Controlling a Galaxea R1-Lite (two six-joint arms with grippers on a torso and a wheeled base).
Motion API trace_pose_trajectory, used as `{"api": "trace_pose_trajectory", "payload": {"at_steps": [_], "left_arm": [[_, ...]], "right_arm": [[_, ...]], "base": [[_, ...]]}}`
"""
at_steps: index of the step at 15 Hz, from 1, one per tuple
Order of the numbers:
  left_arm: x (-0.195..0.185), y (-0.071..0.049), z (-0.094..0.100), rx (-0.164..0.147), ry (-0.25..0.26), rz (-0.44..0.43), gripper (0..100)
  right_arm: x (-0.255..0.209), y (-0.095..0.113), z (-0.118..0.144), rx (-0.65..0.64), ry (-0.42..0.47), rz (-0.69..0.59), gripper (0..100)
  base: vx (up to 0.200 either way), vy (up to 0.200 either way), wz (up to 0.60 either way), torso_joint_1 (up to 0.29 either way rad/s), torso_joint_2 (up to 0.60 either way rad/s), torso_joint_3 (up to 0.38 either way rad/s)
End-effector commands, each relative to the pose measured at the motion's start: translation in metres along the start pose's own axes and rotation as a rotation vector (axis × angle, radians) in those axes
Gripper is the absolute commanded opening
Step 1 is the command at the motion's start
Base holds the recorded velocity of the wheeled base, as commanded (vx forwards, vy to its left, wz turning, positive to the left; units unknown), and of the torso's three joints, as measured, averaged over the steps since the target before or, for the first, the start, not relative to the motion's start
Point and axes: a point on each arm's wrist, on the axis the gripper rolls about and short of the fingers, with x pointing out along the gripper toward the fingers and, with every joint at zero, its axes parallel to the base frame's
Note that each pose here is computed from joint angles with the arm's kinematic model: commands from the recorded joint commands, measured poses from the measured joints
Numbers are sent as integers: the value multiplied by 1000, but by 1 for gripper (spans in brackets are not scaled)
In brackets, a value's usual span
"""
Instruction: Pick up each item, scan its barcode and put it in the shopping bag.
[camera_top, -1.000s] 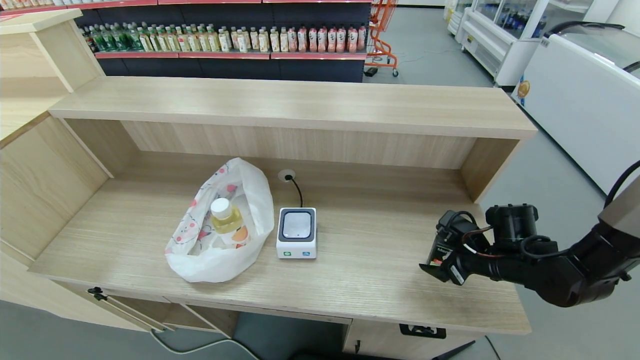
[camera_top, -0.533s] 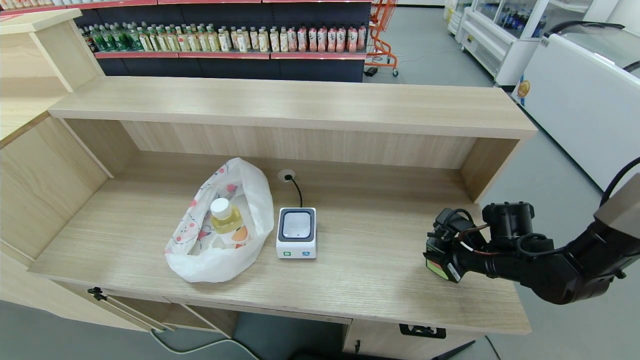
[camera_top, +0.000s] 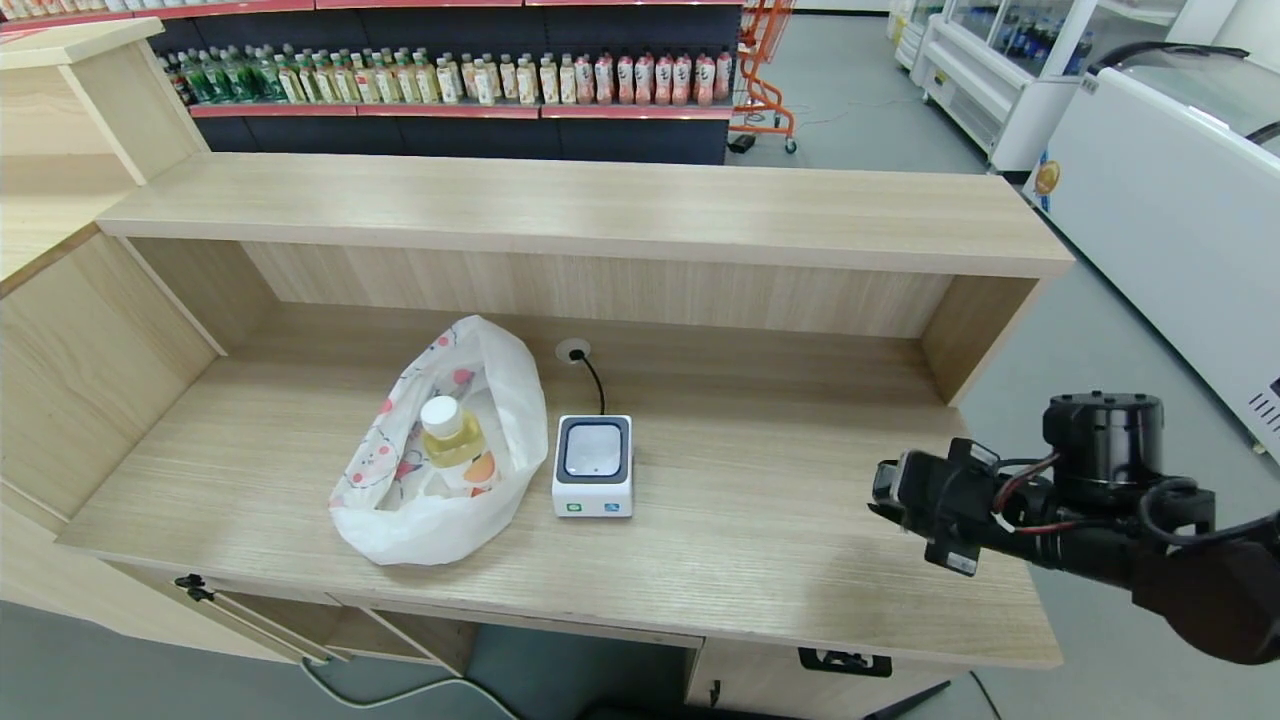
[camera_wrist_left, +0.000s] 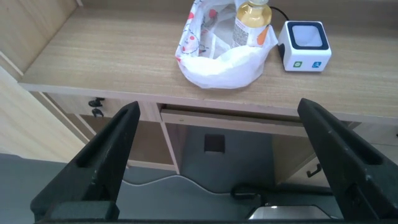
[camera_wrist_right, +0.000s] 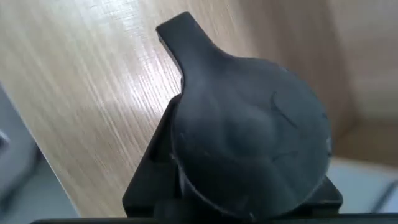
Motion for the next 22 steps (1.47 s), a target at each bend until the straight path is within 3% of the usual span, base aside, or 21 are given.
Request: {"api": "trace_pose_trajectory", "payload": {"at_steps": [1, 2, 3, 4, 7, 10, 15, 20, 22], "left_arm": [[0, 0, 0, 0, 1, 0, 100], [0, 0, 0, 0, -1, 0, 100], [0, 0, 0, 0, -1, 0, 100], [0, 0, 0, 0, 1, 0, 100], [0, 0, 0, 0, 1, 0, 100], [0, 0, 0, 0, -1, 0, 100], [0, 0, 0, 0, -1, 0, 100], [0, 0, 0, 0, -1, 0, 100], [0, 0, 0, 0, 1, 0, 100]], "right_arm": [[-23, 1, 27, -361, -186, -29, 0], [-14, 11, 41, -531, -292, -4, 0], [-9, 18, 49, -596, -344, 10, 0], [2, 31, 72, -755, -444, -7, 0], [20, 47, 106, -998, -584, -157, 0], [28, 65, 129, -1119, -708, -261, 0], [28, 62, 130, -1260, -743, -362, 0], [24, 49, 132, -1353, -723, -492, 0], [22, 48, 138, -1379, -767, -547, 0]], "base": [[0, 0, 0, 0, 0, 0], [0, 0, 0, 0, 0, 0], [0, 0, 0, 0, 0, 0], [0, 0, 0, 0, 0, 0], [0, 0, 0, 0, 0, 0], [0, 0, 0, 0, 0, 0], [0, 0, 0, 0, 0, 0], [0, 0, 0, 0, 0, 0], [0, 0, 0, 0, 0, 0]]}}
